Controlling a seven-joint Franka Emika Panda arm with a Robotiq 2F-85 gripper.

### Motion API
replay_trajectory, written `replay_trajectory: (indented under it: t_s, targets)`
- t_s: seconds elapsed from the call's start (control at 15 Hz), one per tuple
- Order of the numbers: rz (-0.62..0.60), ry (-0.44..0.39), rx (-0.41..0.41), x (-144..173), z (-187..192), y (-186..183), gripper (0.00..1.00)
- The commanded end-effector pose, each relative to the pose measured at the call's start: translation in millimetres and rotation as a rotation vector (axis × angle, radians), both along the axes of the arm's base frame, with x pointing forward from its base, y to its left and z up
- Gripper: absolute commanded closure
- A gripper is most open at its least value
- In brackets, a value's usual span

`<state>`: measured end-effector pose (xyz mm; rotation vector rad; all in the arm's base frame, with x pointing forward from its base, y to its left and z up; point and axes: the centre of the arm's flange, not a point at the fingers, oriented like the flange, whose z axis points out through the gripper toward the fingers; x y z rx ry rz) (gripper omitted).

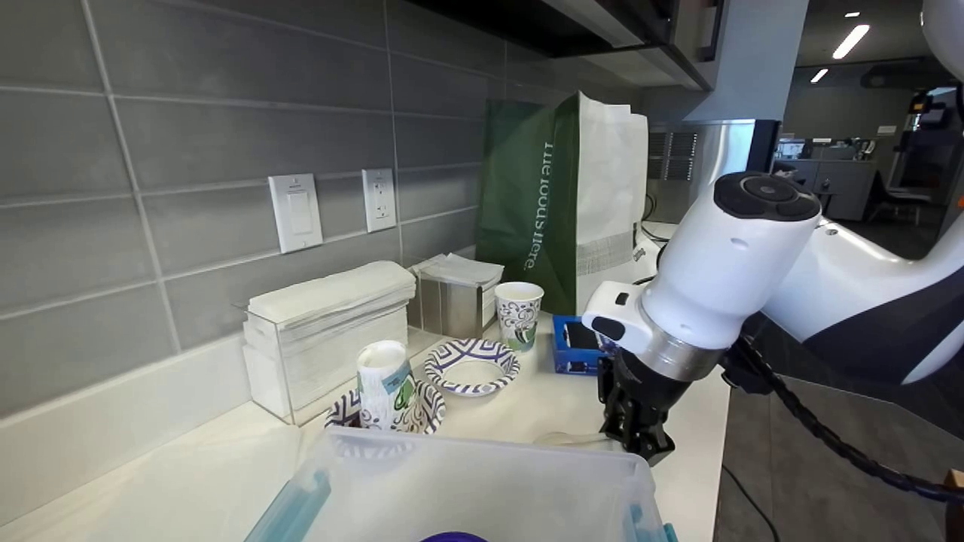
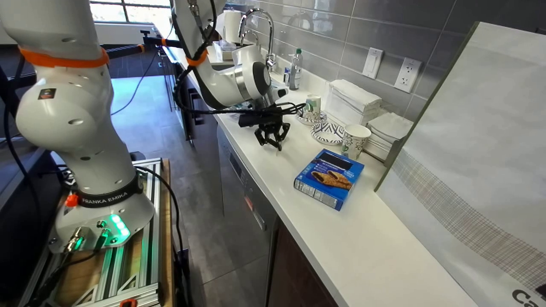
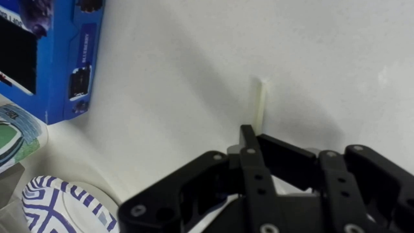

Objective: Move the spoon slightly

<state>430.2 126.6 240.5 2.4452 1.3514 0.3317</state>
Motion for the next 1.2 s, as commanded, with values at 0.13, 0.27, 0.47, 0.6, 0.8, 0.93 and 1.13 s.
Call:
replay_trajectory:
  t_s: [0.13,0.27,0.47,0.6,0.8,0.93,1.13]
  targets:
    - [-0.092,0.065,0.236,17.2,-2.0,-30.0,0.99]
    - [-0.131,0.072,0.318,18.4,0.0,-40.0,0.99]
    - [-0.176,0.068,0.419,17.8,-0.9,-44.2,0.99]
    - [-0.207,0.058,0.469,18.7,-0.5,-44.7,0.99]
    - [-0.253,0.065,0.514,22.2,-0.9,-47.2,0.99]
    - [-0.278,0.065,0.546,24.8,-0.1,-48.8,0.99]
    - [-0.303,0.068,0.588,27.6,-1.6,-52.9,0.99]
